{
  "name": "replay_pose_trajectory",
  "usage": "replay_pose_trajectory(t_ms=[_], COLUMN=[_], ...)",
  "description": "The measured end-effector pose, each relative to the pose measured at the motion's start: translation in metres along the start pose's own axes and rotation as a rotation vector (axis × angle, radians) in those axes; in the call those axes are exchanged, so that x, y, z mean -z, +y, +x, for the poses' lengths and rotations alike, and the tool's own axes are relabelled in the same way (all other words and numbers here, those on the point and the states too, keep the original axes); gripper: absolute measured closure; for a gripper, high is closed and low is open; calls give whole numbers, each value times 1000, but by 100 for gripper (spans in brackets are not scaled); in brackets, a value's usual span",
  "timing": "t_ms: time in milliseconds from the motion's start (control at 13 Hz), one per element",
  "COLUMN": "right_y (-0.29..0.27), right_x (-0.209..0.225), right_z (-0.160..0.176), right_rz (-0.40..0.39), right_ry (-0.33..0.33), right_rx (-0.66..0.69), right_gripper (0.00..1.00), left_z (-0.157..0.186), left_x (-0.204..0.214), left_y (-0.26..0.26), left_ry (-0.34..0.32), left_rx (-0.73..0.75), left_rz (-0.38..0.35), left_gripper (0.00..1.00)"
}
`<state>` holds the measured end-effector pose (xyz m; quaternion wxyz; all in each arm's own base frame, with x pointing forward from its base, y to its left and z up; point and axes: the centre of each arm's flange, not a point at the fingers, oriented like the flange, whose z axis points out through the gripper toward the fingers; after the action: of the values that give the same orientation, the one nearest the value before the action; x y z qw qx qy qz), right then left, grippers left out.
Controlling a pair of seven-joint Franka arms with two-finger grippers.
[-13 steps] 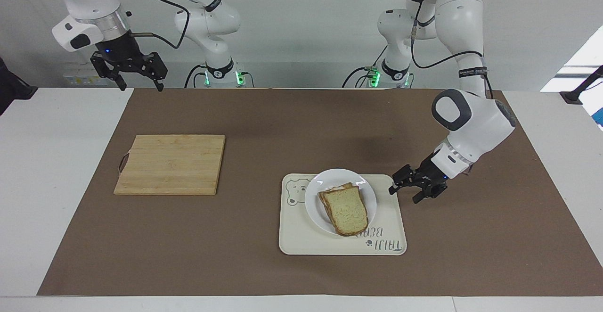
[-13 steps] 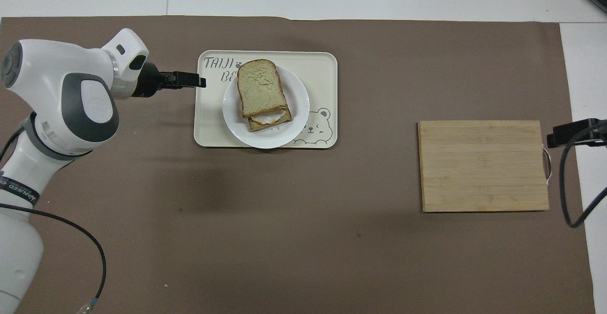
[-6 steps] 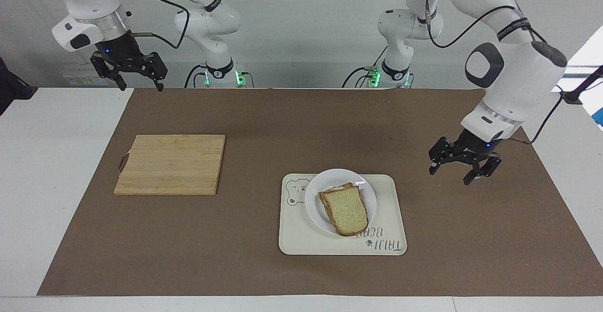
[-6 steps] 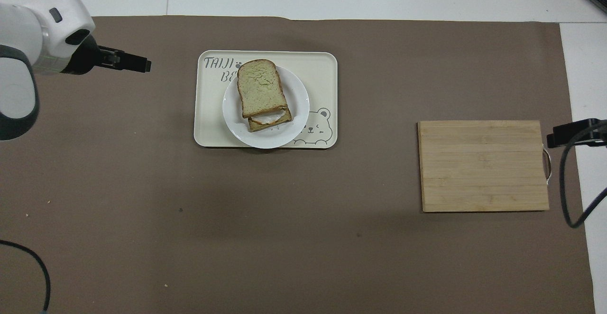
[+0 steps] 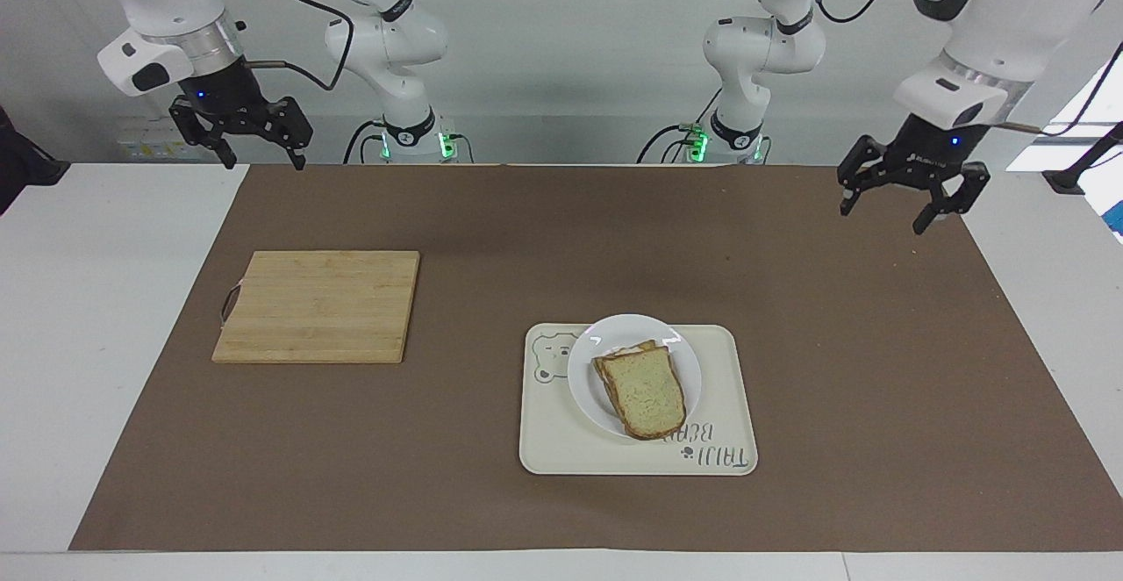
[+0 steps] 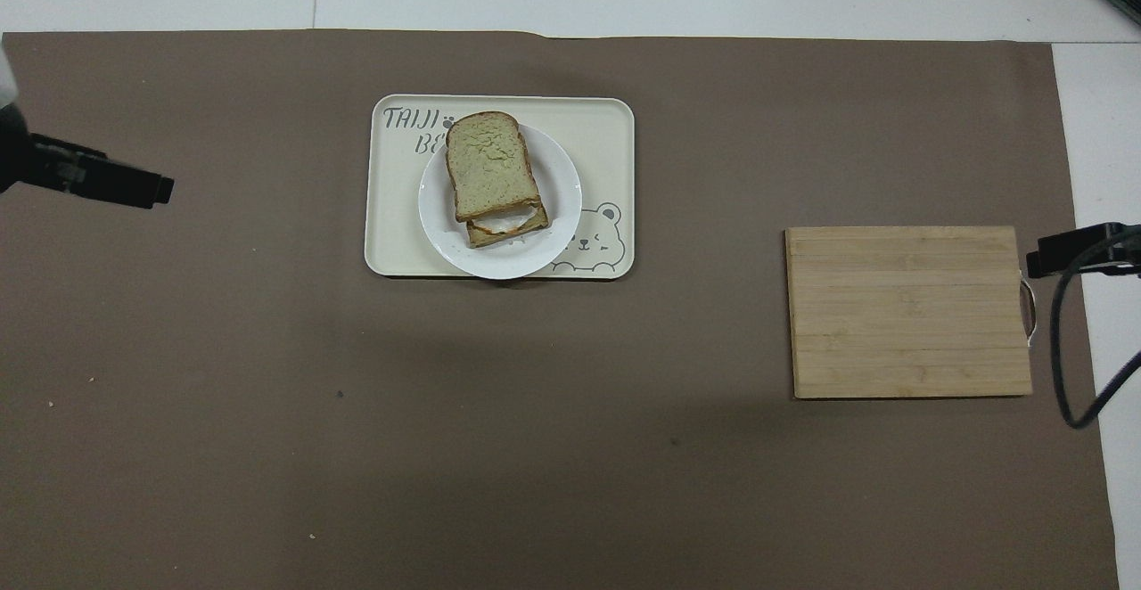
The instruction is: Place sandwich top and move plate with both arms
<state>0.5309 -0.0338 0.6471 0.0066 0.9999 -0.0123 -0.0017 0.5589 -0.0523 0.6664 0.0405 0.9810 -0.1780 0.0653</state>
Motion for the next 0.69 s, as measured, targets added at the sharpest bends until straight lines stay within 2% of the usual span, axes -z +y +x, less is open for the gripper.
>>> replay_pose_trajectory(t_ms=[154,309,695], right_y=[0,-1,-1], right_x=[0,0,0], right_z=[0,0,0], right_rz=[0,0,0], right_ry=[0,0,0], right_rx=[1,1,1], right_gripper=[0,0,0], left_z=[-21,-26,-31], left_x=[17,23,51], left_y=[-7,-5,-2], left_ry=[-41,-78,-147], left_rx=[12,7,15], left_rz=[30,48,34], left_gripper=[0,0,0])
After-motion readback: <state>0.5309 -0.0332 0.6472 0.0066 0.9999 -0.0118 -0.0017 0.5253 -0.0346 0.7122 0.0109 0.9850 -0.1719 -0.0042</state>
